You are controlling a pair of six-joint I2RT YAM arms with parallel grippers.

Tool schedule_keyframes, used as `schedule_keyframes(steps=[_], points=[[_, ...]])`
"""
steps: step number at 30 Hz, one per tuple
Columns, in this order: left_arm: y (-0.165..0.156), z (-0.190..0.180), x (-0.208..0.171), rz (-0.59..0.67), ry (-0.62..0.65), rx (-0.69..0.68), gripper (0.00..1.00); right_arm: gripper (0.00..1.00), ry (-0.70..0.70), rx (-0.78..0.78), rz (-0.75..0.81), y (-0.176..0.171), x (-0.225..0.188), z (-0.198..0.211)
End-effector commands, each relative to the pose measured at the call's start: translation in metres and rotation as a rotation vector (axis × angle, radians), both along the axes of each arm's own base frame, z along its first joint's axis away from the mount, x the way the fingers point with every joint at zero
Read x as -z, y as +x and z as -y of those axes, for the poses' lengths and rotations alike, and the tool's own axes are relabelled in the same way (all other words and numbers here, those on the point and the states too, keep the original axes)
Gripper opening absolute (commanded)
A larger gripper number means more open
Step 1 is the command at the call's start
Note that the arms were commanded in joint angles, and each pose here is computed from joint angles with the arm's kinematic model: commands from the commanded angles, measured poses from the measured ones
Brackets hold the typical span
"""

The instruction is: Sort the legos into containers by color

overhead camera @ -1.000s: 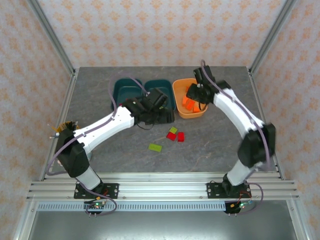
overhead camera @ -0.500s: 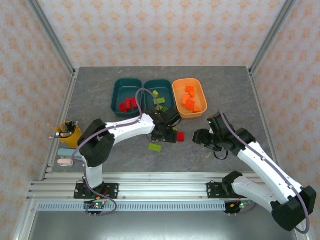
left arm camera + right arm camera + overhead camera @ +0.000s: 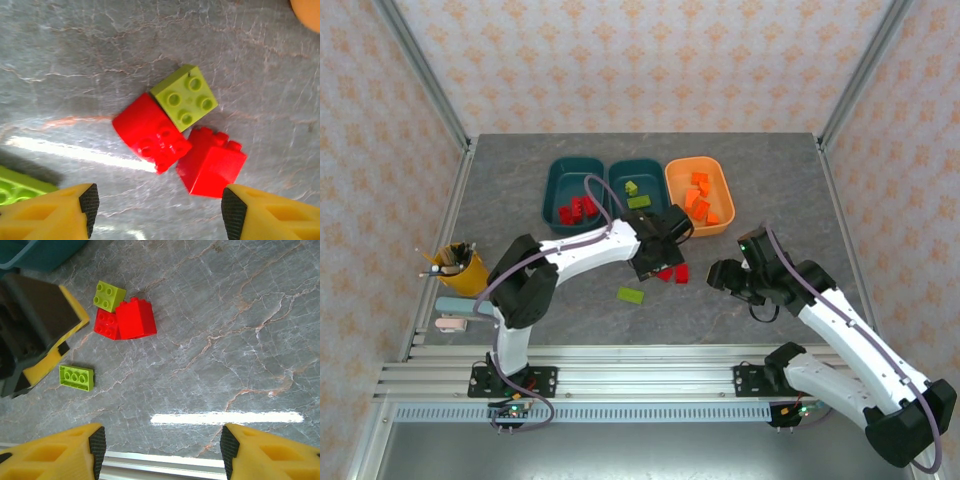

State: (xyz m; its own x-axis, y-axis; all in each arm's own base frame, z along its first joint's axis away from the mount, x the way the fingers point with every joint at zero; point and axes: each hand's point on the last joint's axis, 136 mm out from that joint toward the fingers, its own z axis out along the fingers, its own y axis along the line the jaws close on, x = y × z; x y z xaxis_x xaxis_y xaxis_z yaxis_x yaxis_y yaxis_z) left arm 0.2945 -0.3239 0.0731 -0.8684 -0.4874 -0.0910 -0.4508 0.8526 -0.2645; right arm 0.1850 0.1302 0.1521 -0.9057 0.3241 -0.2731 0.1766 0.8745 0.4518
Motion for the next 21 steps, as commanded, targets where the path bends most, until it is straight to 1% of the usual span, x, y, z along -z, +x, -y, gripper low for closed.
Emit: schedule_keyframes(steps=[1, 2, 4, 7, 10, 14, 21], points=[[-0.004, -0.007, 0.02, -0.064, 0.026, -0.171, 0.66, 0.64, -0.001, -0.005, 0.0, -0.001, 0.001, -0.001], [0.0, -0.003, 0.021, -0.056, -0.005, -0.199, 0.66, 0.64, -0.002, -0.008, 0.0, -0.001, 0.001, -0.001], [0.004, 0.002, 0.022, -0.049, -0.025, -0.224, 0.65, 0.64, -0.005, -0.009, -0.003, -0.002, 0.002, 0.0], [0.005, 0.004, 0.024, -0.066, -0.007, -0.224, 0.65, 0.64, -0.007, -0.01, -0.005, -0.004, 0.003, 0.001], [0.003, 0.0, 0.029, -0.077, 0.002, -0.252, 0.65, 0.64, -0.006, -0.01, -0.004, -0.004, 0.002, 0.001], [0.002, 0.0, 0.037, -0.083, -0.017, -0.285, 0.64, 0.64, -0.005, -0.008, 0.0, -0.004, 0.002, 0.001], [0.0, 0.0, 0.051, -0.114, 0.001, -0.283, 0.62, 0.64, -0.002, -0.005, 0.004, -0.002, 0.002, 0.001]])
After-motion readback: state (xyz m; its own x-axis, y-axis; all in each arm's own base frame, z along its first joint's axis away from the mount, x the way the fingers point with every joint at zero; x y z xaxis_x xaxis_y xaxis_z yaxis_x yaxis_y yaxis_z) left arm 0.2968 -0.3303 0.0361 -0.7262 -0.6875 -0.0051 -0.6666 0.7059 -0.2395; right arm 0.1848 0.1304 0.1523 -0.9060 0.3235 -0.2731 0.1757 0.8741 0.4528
